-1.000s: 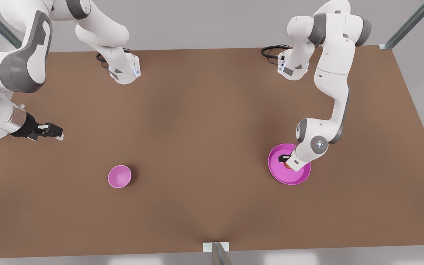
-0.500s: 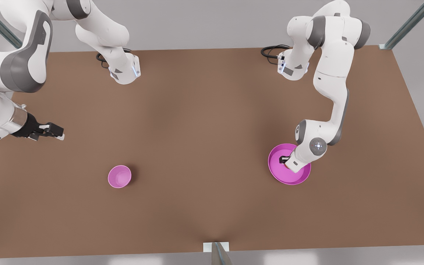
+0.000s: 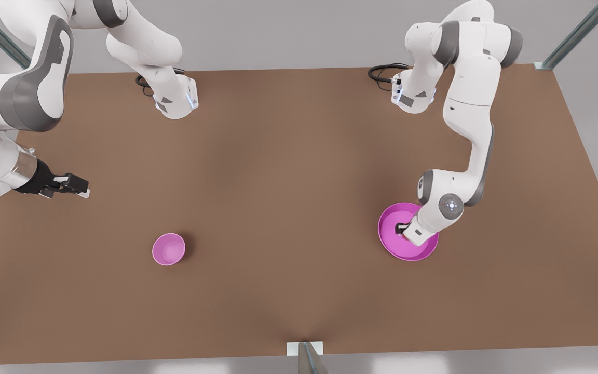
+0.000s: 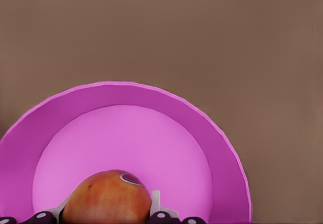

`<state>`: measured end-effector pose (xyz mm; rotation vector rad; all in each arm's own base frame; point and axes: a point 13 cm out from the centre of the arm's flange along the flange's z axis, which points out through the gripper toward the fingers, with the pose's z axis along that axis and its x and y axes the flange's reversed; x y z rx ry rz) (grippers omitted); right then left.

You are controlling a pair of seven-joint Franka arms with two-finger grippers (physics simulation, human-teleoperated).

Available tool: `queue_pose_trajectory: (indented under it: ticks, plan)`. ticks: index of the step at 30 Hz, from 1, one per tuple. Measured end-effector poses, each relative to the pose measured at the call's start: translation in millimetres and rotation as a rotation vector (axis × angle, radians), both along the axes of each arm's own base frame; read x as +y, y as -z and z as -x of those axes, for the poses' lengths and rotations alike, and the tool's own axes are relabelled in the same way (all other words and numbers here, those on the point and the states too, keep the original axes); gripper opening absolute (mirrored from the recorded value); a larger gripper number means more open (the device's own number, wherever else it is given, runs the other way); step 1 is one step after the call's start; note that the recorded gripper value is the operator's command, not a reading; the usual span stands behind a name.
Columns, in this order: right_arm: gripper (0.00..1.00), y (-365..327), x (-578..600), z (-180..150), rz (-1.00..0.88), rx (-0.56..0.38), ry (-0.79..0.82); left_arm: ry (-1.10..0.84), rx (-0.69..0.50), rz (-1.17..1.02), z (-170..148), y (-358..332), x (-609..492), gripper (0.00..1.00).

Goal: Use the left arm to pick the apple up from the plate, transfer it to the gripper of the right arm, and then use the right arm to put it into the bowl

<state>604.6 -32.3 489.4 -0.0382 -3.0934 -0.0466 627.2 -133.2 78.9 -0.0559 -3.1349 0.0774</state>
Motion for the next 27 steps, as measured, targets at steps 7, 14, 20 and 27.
queue_pose_trajectory:
  ticks: [7, 14, 20, 27]
  plan:
    - [1.0, 9.5, 3.0, -5.0, -0.003, 0.009, -0.005, -0.049, -0.078, 0.359, -73.2, -163.9, -119.2, 0.71]
    - [1.0, 22.0, 51.8, -12.6, -0.182, 0.025, -0.019, 0.234, -0.045, 0.824, -13.8, -219.8, -321.3, 0.71]
    - [1.0, 72.9, 127.3, -54.1, -0.691, 0.099, 0.061, 0.313, -0.158, 1.184, -11.9, -200.7, -430.7, 0.71]
    - [1.0, 127.3, 268.3, -82.6, -1.28, 0.212, 0.078, 0.541, -0.481, 1.256, -19.8, -200.7, -492.2, 0.7]
